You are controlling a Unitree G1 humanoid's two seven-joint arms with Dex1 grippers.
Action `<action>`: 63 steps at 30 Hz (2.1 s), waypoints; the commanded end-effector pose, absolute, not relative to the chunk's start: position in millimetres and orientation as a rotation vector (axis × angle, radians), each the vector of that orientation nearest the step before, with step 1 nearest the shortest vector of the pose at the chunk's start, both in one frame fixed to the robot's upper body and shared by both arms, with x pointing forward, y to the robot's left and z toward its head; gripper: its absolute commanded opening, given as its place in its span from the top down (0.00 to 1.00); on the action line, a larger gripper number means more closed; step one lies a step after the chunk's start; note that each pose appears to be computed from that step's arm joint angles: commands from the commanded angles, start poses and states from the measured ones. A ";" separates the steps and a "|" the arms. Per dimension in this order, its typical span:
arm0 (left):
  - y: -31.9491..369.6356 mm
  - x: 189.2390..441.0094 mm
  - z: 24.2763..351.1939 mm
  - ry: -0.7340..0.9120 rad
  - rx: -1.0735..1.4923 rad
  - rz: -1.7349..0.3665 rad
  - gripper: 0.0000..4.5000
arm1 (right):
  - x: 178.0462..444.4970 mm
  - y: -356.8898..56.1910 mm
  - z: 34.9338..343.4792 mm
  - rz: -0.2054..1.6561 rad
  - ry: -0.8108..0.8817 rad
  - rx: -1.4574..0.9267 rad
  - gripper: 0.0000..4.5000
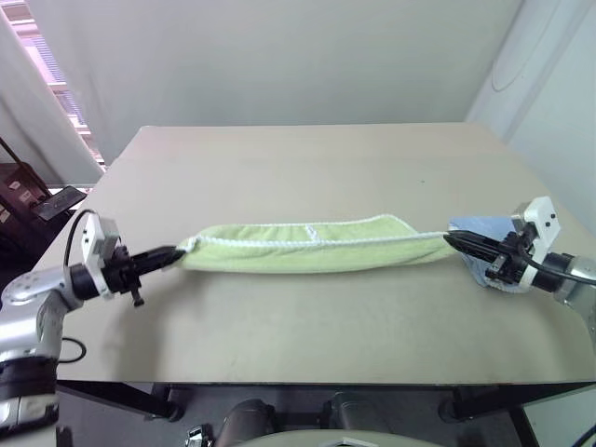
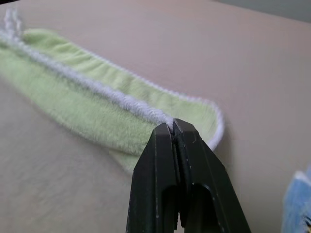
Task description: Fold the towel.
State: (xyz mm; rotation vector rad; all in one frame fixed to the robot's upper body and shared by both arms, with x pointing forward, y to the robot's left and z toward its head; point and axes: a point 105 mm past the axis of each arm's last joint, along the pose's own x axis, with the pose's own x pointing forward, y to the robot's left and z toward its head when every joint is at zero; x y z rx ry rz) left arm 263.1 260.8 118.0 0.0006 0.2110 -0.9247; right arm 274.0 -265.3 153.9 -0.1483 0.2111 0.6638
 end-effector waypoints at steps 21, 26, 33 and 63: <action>287.9 232.8 113.7 0.281 -0.007 -0.767 1.00 | 220.3 -237.7 137.0 0.822 0.253 -0.147 1.00; 289.7 259.5 107.2 0.232 -0.037 -0.725 1.00 | 270.3 -247.8 124.3 0.688 0.212 -0.123 1.00; 295.1 288.7 102.1 0.206 -0.062 -0.683 1.00 | 307.6 -243.0 109.3 0.627 0.204 -0.104 1.00; 272.3 314.0 159.1 -0.019 -0.013 -0.711 0.00 | 299.1 -270.2 135.8 0.539 0.416 0.681 0.05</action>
